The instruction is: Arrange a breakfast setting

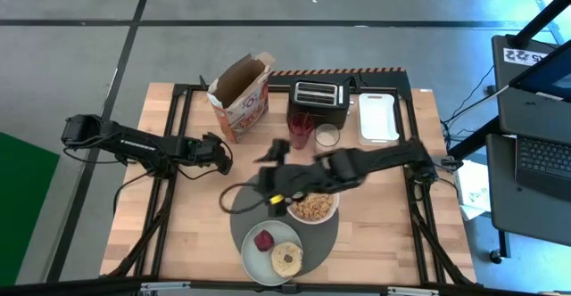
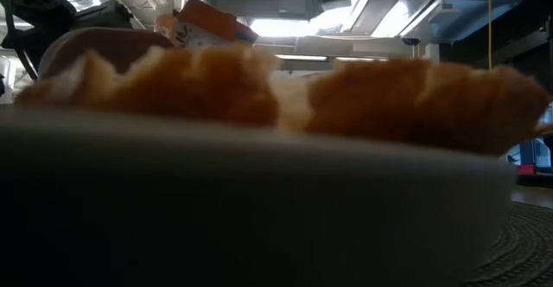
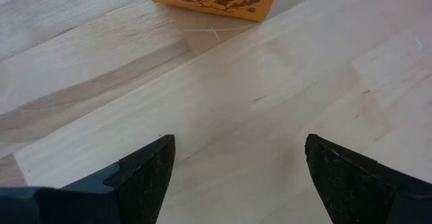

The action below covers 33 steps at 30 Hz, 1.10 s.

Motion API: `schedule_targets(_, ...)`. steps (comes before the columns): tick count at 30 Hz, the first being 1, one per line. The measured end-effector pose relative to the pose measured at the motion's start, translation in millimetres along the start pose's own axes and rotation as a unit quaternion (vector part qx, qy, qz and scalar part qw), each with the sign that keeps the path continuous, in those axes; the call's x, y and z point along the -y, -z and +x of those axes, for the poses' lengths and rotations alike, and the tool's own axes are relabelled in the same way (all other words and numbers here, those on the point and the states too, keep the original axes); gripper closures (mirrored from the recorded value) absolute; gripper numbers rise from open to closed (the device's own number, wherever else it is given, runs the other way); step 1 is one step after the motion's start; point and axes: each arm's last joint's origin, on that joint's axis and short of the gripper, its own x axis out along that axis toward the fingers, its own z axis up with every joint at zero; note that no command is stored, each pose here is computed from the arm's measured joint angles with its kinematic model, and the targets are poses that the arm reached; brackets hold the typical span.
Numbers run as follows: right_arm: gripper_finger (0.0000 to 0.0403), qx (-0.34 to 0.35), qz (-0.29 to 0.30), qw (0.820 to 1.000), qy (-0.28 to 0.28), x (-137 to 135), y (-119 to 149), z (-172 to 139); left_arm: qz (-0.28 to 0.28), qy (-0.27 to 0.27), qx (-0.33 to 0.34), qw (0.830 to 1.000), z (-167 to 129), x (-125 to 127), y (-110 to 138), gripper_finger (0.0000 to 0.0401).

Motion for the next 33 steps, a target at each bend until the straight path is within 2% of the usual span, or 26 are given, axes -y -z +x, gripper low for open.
schedule_targets(4, 0.0082, 0.016, -0.033, 0.994, 0.103, 24, -10, -50, -0.015, 0.009, -0.006, 1.0, 0, 1, 0, 0.0079)
schedule_targets(7, 0.0082, 0.007, -0.063, 0.986, 0.151, 43, -10, -78, -0.067, 0.033, -0.03, 0.997, 0, 4, 0, 0.0079)
schedule_targets(10, 0.0082, -0.032, -0.099, 0.981, 0.166, 60, -3, -93, -0.134, 0.064, -0.059, 0.987, -1, 8, 0, 0.0079)
schedule_targets(15, 0.0082, -0.108, -0.12, 0.971, 0.177, 87, 14, -107, -0.151, 0.163, -0.14, 0.965, -14, 21, -5, 0.0079)
schedule_targets(19, 0.0082, -0.141, -0.127, 0.962, 0.198, 98, 21, -110, -0.159, 0.261, -0.115, 0.945, -52, 41, -25, 0.0079)
schedule_targets(21, 0.0082, -0.149, -0.131, 0.959, 0.202, 101, 22, -110, -0.15, 0.313, -0.07, 0.935, -82, 49, -38, 0.0079)
schedule_targets(24, 0.0082, -0.166, -0.138, 0.955, 0.202, 104, 26, -110, -0.14, 0.389, 0.058, 0.908, -141, 56, -62, 0.0079)
schedule_targets(25, 0.0082, -0.17, -0.141, 0.954, 0.201, 104, 27, -110, -0.133, 0.409, 0.104, 0.897, -161, 55, -69, 0.0079)
schedule_targets(28, 0.0082, -0.175, -0.144, 0.953, 0.2, 103, 28, -110, -0.093, 0.464, 0.245, 0.846, -223, 50, -90, 0.0079)
schedule_targets(31, 0.0082, -0.175, -0.144, 0.953, 0.199, 103, 28, -111, -0.048, 0.475, 0.383, 0.791, -281, 40, -113, 0.0079)
schedule_targets(33, 0.0082, -0.176, -0.148, 0.952, 0.199, 104, 28, -111, -0.023, 0.431, 0.445, 0.785, -308, 34, -127, 0.0079)
